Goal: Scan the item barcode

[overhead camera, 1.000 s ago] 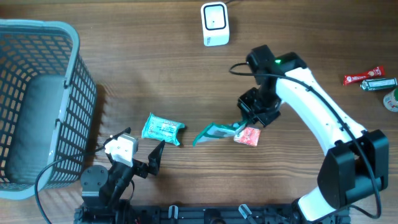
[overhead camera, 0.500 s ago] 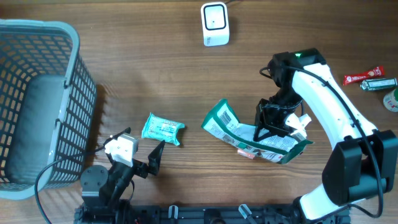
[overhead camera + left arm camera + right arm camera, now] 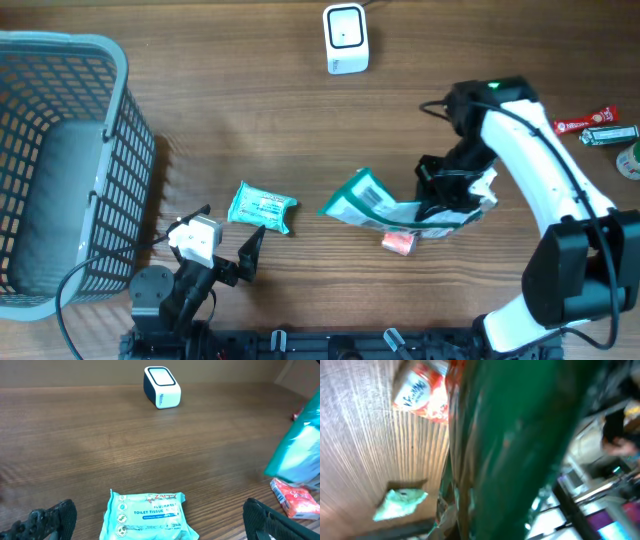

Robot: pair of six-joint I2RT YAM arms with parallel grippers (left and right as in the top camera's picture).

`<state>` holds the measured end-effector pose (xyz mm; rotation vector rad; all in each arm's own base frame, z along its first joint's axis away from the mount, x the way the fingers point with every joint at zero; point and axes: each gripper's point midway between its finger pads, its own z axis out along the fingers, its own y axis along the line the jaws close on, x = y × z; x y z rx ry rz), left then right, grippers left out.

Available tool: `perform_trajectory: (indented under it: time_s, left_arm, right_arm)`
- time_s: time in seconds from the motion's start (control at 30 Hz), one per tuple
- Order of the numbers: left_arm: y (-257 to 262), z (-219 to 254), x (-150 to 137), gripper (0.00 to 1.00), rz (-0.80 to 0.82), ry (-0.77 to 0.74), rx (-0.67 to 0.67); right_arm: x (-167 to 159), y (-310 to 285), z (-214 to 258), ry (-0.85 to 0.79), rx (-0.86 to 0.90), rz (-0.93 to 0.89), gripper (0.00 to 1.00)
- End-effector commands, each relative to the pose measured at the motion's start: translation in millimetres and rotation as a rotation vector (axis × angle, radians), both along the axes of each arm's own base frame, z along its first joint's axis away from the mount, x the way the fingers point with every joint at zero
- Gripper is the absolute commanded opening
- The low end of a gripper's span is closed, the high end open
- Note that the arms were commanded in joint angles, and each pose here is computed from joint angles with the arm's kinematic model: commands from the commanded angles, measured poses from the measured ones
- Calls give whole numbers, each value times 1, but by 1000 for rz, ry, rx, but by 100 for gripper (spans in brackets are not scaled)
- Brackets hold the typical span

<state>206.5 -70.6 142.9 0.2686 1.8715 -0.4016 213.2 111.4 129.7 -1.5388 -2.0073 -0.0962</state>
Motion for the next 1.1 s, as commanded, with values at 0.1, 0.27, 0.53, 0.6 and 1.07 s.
perform_trajectory:
  time_s: [0.1, 0.27, 0.53, 0.6, 1.07]
  left_arm:
    - [-1, -1, 0, 100, -6, 2, -13]
    - [-1, -1, 0, 100, -6, 2, -13]
    - [-1, -1, 0, 100, -6, 2, -12]
    - [-1, -1, 0, 100, -6, 2, -12]
    - [-1, -1, 0, 100, -6, 2, -12]
  right_arm:
    - [15, -23, 2, -230, 123, 293, 4]
    - [57, -33, 30, -414, 30, 335, 4]
    - [124, -117, 52, -566, -626, -223, 4]
    - [145, -123, 55, -648, -659, -281, 4]
    - [356, -35, 56, -1472, -463, 294, 4]
